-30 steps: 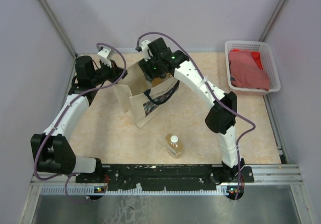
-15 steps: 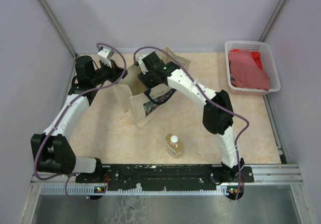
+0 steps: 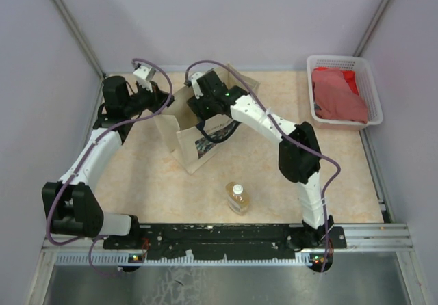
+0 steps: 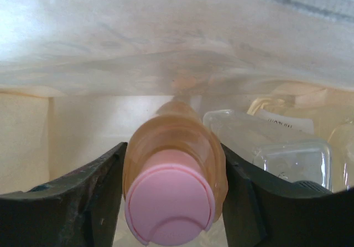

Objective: Place the personal care products into the canvas bag

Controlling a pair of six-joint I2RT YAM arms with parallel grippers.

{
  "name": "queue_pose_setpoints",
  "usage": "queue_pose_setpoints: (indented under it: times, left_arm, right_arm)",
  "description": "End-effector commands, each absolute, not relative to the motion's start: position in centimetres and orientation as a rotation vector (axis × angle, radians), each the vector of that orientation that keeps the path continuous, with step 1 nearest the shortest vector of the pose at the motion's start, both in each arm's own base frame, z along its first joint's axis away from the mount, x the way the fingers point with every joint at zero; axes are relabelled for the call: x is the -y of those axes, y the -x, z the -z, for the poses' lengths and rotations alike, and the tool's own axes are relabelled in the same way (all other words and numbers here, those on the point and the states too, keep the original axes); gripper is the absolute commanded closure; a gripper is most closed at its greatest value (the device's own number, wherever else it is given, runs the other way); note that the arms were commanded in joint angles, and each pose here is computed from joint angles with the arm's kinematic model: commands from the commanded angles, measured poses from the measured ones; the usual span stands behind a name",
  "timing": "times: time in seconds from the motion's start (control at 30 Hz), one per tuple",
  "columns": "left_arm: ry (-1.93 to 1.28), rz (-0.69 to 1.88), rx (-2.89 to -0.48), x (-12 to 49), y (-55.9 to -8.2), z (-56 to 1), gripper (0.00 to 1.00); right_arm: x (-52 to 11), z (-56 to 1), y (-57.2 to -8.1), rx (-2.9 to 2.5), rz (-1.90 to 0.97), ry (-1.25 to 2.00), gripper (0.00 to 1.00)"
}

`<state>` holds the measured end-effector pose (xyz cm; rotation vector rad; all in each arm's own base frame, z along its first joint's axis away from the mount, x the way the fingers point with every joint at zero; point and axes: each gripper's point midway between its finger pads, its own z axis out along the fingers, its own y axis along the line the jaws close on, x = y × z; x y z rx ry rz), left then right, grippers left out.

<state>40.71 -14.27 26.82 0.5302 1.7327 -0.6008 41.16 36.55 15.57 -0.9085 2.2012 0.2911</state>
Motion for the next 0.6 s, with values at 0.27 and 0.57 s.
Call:
queue_pose_setpoints:
  times: [0.27, 0.57]
  left_arm:
    - [-0.554, 0.598, -1.668, 14.6, -41.6, -28.6, 1.00]
    - [-0.552, 0.616, -1.659, 14.7, -41.6, -28.6, 1.00]
  right_arm:
    - [-35.6, -33.1, -39.0, -1.881, -0.490, 0.747, 0.01]
    - [-30.5, -33.1, -31.9, -1.929, -0.515, 0.833, 0.01]
